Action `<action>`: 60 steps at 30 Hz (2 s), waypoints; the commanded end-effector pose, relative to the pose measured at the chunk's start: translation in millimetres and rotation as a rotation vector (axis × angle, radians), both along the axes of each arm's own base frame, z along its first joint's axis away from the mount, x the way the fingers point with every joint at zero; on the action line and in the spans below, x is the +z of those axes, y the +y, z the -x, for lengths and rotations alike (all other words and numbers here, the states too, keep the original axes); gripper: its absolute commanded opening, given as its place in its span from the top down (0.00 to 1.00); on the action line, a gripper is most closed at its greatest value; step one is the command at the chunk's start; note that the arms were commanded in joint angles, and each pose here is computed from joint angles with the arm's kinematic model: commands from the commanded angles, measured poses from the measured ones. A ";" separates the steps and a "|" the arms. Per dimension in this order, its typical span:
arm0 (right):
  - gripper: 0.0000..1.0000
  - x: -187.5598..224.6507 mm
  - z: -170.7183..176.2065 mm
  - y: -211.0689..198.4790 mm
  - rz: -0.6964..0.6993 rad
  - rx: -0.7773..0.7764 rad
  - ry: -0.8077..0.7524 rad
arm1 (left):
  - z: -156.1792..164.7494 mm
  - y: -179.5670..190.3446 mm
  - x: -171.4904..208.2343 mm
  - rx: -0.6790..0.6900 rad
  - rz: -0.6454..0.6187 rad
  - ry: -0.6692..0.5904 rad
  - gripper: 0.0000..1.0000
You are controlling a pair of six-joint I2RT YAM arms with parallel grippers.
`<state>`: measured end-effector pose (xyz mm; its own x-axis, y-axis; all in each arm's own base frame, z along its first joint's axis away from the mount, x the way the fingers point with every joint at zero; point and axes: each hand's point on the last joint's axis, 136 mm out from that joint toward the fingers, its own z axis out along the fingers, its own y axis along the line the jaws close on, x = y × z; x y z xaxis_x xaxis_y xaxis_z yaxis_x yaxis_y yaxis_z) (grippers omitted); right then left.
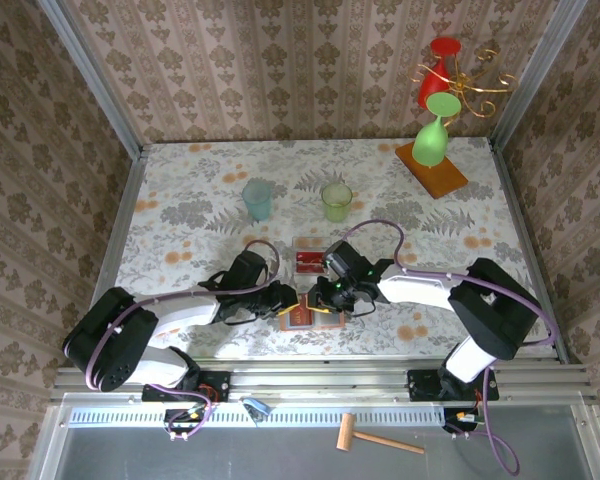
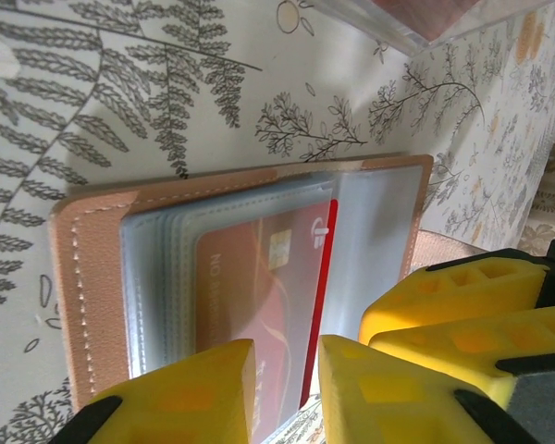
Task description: Take the credit cards out of the card holder
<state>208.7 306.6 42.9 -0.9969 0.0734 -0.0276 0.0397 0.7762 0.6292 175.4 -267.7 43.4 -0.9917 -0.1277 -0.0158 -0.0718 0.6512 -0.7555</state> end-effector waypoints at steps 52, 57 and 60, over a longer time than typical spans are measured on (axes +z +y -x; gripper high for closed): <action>0.75 -4.2 -2.0 -6.1 0.092 0.012 -0.025 | 0.9 7.3 -8.2 -0.002 -0.030 -0.003 0.77; 0.75 -4.1 -4.7 -8.4 0.095 0.010 -0.028 | 1.3 8.1 -11.4 -0.003 -0.037 0.003 0.77; 0.74 -2.9 -6.5 -8.5 0.094 0.010 -0.032 | 1.8 8.8 -14.2 -0.003 -0.042 0.009 0.77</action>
<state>206.4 301.1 30.5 -0.9982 0.0527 -0.0278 0.0276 0.8219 0.5689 174.1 -263.1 36.4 -0.9913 -0.1316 -0.0078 -0.0824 0.6642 -0.7430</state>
